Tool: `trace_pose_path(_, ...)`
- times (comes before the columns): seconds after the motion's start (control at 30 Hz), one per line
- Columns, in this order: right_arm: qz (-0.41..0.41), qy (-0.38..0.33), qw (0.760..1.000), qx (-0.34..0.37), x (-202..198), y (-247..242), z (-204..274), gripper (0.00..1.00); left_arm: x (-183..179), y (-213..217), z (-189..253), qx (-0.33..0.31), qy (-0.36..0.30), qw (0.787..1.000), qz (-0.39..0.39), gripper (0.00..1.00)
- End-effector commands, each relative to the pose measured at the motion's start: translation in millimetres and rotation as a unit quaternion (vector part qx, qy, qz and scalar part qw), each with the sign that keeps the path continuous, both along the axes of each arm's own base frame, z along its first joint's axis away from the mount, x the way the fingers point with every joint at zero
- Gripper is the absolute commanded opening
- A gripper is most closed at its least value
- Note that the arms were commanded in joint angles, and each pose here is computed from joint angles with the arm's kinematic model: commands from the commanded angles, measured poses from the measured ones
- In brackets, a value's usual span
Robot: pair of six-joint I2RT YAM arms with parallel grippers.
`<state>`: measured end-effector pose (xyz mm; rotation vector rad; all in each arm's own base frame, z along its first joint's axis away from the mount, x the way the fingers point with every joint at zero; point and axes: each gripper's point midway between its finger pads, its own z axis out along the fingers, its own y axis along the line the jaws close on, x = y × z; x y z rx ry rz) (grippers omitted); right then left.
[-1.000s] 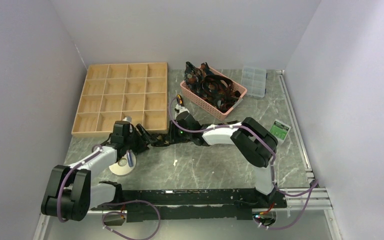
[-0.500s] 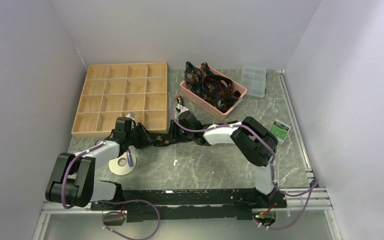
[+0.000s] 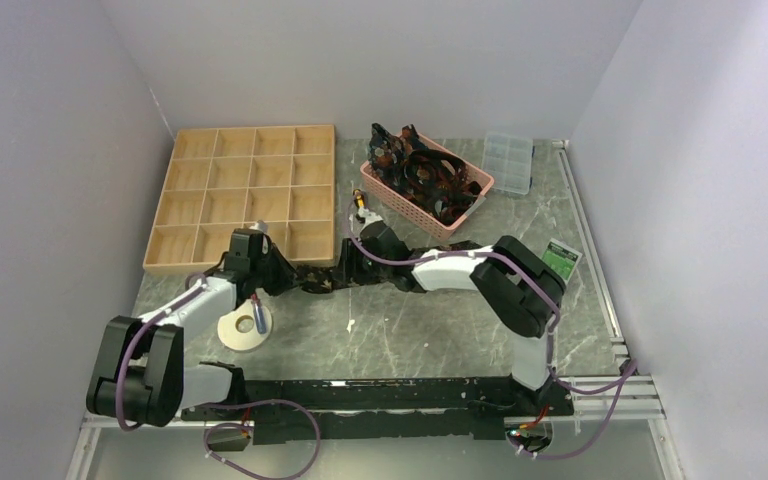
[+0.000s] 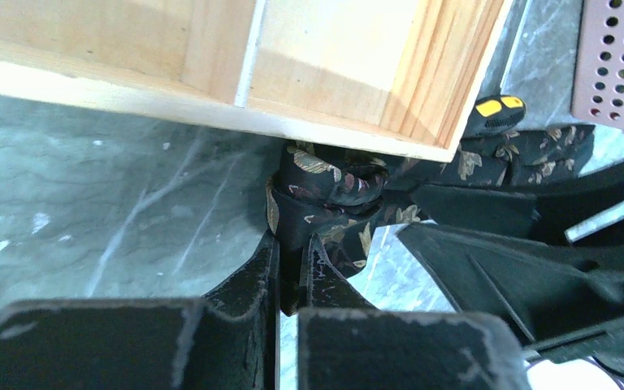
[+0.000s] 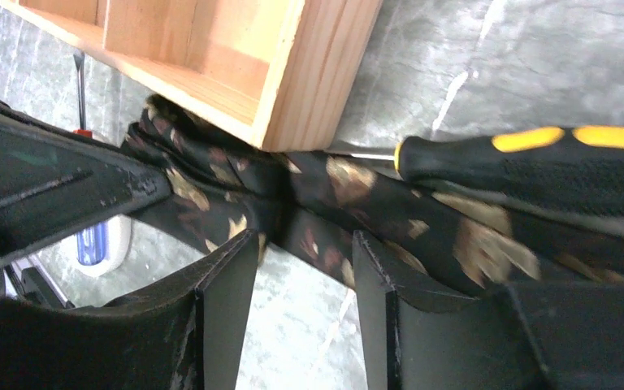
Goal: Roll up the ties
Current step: Roll the tie at the center of the board.
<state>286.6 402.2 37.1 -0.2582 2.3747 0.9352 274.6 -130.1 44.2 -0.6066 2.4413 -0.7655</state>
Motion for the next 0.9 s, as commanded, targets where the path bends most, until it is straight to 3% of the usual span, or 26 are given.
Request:
trace_pose_path(0.0, -0.024, -0.052, 0.998, 0.012, 8, -12, 44, 0.52, -1, 23, 9, 0.076, 0.012, 0.997, 0.028, 0.03)
trace_pose_path(0.1, -0.014, -0.06, 0.998, 0.021, 3, -9, 56, 0.5, -2, 28, 12, 0.114, 0.024, 0.993, 0.03, 0.03)
trace_pose_path(0.37, 0.044, -0.03, 0.997, 0.054, -13, 33, 54, 0.31, -4, 35, 17, 0.198, 0.04, 0.979, 0.036, 0.03)
trace_pose_path(0.87, 0.074, 0.054, 0.993, 0.069, -20, 71, 11, 0.19, -6, 21, 27, 0.241, 0.033, 0.97, 0.009, 0.03)
